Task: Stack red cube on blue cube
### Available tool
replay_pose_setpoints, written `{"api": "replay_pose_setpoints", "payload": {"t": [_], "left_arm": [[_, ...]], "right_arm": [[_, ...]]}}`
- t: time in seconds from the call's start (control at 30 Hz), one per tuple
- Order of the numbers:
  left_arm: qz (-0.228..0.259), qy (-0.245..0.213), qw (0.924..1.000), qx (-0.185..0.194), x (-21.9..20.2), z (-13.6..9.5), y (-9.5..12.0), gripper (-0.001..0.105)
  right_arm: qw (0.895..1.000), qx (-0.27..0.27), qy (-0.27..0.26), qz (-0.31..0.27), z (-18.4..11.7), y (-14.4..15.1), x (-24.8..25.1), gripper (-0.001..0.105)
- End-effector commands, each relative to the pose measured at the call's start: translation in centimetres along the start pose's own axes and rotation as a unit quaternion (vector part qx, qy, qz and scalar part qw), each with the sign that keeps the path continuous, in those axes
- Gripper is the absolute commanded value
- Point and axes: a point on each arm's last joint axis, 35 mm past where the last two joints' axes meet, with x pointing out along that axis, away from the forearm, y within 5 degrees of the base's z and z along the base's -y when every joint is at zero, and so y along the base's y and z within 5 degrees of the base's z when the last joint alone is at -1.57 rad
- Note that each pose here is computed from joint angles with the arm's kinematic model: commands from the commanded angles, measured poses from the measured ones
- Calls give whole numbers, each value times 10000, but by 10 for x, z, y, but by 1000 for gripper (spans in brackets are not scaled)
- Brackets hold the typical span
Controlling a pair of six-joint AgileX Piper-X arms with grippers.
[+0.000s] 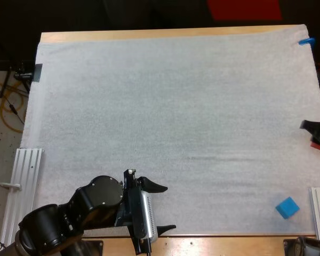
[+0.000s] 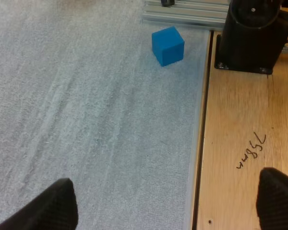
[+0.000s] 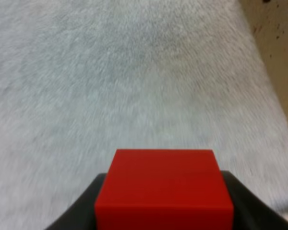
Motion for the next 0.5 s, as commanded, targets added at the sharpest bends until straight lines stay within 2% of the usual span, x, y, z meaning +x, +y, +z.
{"api": "replay_pose_setpoints", "payload": {"t": [0.0,0.13,0.23,0.47], "left_arm": [[30,-92,9999,-26,-2,3,-1,73],[30,-92,9999,-26,-2,3,-1,73],[30,-92,9999,-26,-2,3,-1,73],[30,-92,9999,-26,-2,3,-1,73]], "right_arm": [[9999,34,-100,32,-11,1,-19,3],[9987,130,-478,145,-37,7,-49,3],[9975,-62,-675,220,-57,18,-64,3],[9968,-308,-711,196,-97,37,-76,3]]}}
